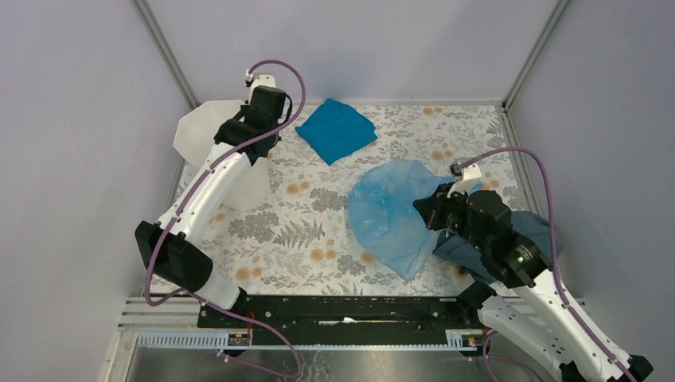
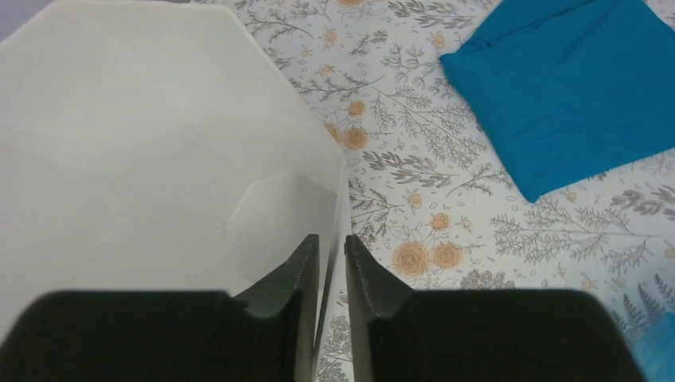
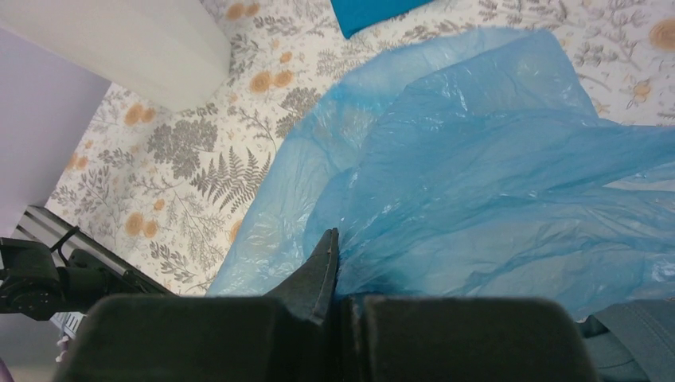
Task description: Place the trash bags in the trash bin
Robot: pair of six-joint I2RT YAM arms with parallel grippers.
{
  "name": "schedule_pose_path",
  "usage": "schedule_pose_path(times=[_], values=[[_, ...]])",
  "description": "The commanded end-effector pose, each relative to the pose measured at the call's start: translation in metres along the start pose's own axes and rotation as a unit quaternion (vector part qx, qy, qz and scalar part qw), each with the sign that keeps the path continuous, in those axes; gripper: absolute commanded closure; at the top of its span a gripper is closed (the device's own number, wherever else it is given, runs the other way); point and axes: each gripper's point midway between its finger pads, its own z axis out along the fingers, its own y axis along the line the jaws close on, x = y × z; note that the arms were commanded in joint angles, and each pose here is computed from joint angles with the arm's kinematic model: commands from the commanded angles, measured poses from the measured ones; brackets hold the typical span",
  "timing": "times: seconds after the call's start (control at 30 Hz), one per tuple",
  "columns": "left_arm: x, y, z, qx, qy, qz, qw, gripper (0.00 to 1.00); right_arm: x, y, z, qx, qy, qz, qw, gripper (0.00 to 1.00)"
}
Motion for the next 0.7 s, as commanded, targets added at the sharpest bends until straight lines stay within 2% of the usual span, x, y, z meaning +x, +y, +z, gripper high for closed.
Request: schedule_pose_path(times=[0.0,0.17,0.27,0.47,0.67], values=[[-0.026,-0.008,-0.033,0.074,-0.043,-0.015,0.996,0.83,-0.039,0.004,-0.019,0.002,-0.068,-0.011,0.998,1.0],[-0.024,-0.041,-0.065,0.154,-0.045,0.018,0.987,1.0,-0.066,-0.005,-0.043,0.033,-0.123,-0.015,0.992,1.0],[-0.014,-0.083,-0.098,0.221,-0.044,0.051,0.973,1.0,-0.084,-0.009,-0.062,0.047,-0.16,-0.02,0.986,1.0],[0.028,-0.167,-0.174,0.293,-0.047,0.132,0.946,1.0,-0.112,-0.021,-0.098,0.084,-0.221,-0.031,0.971,1.0],[0.077,-0.229,-0.212,0.341,-0.028,0.178,0.923,1.0,-0.133,-0.024,-0.134,0.093,-0.272,-0.023,0.957,1.0]])
